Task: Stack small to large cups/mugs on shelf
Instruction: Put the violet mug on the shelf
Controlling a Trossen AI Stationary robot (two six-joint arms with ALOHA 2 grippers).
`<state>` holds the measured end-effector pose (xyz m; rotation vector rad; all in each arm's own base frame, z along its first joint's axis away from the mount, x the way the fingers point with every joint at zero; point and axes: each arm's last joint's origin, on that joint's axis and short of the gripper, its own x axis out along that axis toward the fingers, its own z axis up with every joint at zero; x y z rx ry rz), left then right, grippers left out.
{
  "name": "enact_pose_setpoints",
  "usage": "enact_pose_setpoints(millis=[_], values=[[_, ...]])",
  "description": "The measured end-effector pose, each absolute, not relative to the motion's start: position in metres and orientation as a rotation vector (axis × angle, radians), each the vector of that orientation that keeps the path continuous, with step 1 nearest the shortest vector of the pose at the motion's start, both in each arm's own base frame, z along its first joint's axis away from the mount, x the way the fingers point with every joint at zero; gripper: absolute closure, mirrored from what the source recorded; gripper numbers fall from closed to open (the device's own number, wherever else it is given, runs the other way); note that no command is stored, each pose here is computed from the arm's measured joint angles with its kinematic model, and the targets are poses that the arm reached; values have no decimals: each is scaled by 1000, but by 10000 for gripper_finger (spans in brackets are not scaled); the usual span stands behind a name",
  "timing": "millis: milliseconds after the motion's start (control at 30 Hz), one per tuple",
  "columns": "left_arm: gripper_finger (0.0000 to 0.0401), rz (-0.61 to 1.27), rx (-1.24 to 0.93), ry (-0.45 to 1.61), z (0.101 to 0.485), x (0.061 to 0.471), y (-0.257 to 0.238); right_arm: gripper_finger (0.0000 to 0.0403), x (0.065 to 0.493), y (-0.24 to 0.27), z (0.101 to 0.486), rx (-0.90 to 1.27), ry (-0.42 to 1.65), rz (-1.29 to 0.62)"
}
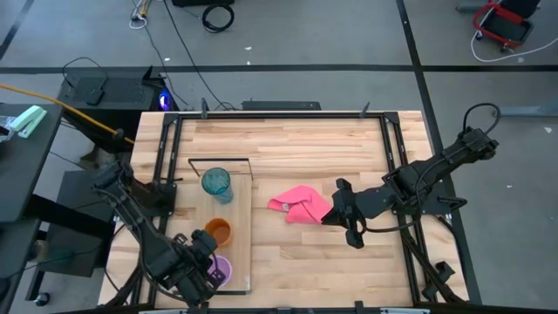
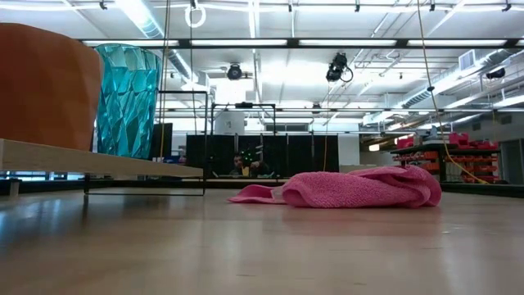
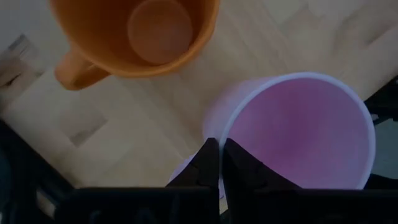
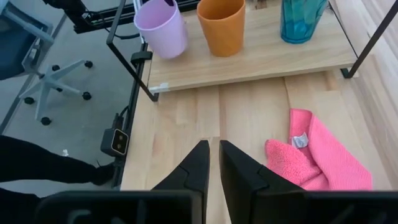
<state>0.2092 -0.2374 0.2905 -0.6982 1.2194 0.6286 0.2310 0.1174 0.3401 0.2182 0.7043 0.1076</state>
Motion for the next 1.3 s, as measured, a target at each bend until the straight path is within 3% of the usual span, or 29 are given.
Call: enact_pose_setpoints(millis=[400, 1300], values=[[391, 602, -665, 1191, 272, 209, -239, 360, 231, 117, 340, 232, 706, 102], [391, 644, -723, 1171, 272, 197, -248, 360, 231, 117, 340, 232, 706, 102]])
